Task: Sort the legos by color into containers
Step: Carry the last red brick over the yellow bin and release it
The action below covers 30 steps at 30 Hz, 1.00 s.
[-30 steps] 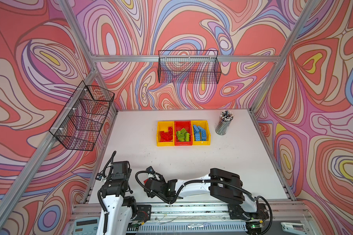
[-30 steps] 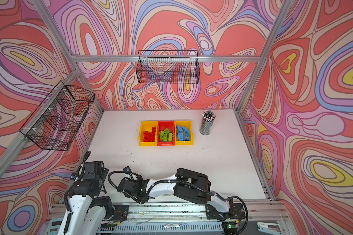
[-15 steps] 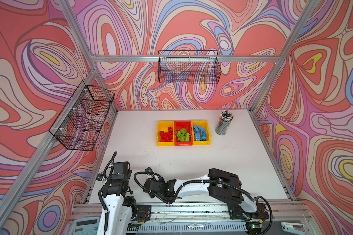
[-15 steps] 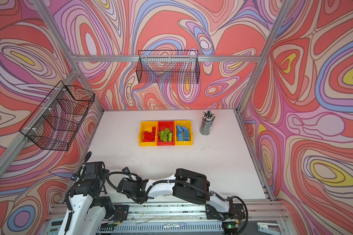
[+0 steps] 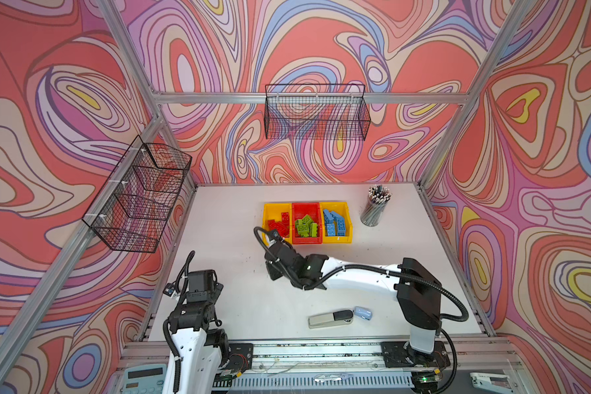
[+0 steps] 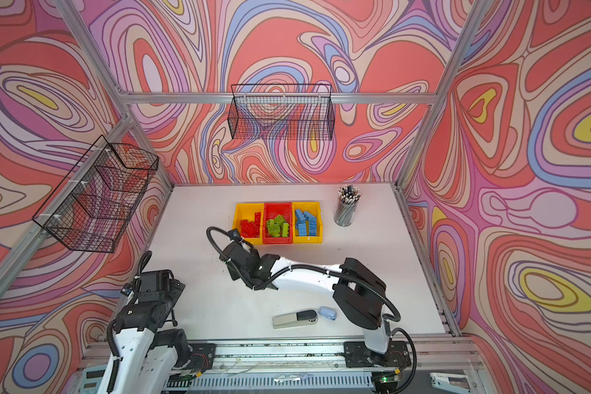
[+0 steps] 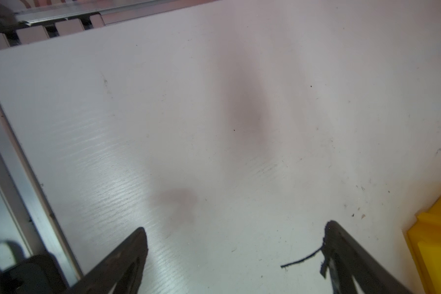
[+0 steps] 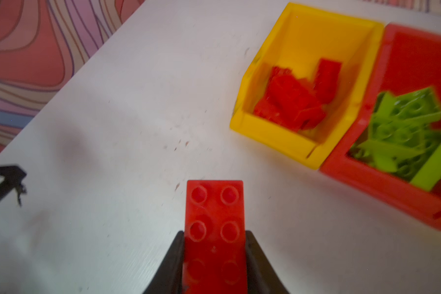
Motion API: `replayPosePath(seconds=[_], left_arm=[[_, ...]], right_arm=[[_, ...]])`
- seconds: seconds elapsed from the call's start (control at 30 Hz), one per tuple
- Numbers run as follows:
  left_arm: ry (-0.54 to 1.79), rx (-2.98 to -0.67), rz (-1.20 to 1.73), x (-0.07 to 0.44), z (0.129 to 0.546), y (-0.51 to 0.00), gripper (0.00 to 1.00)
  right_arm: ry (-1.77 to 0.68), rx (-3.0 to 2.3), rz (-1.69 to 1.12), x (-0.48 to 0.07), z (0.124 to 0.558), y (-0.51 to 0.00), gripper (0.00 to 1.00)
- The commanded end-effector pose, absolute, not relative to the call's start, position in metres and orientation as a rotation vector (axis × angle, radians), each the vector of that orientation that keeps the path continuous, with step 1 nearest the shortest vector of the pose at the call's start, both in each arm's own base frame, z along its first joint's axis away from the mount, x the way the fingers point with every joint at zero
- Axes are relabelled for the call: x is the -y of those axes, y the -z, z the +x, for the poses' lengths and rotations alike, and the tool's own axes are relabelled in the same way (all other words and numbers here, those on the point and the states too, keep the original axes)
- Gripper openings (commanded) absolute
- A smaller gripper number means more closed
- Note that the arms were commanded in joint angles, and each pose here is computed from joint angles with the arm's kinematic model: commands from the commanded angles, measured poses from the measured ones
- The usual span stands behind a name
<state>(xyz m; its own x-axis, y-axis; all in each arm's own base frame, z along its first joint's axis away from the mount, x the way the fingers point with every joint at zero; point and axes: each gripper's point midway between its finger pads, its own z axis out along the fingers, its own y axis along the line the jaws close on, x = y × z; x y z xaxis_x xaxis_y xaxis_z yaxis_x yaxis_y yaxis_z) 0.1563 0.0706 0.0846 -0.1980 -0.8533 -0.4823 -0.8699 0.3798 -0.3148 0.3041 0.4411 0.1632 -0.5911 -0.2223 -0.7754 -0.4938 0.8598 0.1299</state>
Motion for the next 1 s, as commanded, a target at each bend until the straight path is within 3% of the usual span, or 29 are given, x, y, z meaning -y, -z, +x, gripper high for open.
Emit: replayPosePath(seconds=[0.0,0.37,0.73,0.8,0.9,0.97], left_arm=[[0.003,-2.133,-1.401,-0.06,0.158,-0.076,0.93],[0.153,-2.276,-0.948,-0.013,0.198,-0.088,0.92],[0.192,-2.322,-0.761,0.008,0.236,-0.104,0.93],[0.187,-2.304,-0.729,0.009,0.25,-0.118,0.94],[0.159,-2.308,-0.683,0.01,0.264,-0.128,0.94],[0.14,-2.305,-0.642,0.01,0.272,-0.136,0.94]], right_arm=[[-0.324,-2.227,-0.578,-0.422,0.342,-0.161,0.29],[-0.3,-2.251,-0.566,-0.424,0.442,-0.148,0.29],[-0.332,-2.282,-0.552,-0.442,0.488,-0.12,0.33],[-0.344,-2.28,-0.551,-0.445,0.491,-0.119,0.44],[-0.376,-2.255,-0.552,-0.45,0.493,-0.129,0.79],[-0.391,-2.229,-0.542,-0.451,0.495,-0.143,0.89]])
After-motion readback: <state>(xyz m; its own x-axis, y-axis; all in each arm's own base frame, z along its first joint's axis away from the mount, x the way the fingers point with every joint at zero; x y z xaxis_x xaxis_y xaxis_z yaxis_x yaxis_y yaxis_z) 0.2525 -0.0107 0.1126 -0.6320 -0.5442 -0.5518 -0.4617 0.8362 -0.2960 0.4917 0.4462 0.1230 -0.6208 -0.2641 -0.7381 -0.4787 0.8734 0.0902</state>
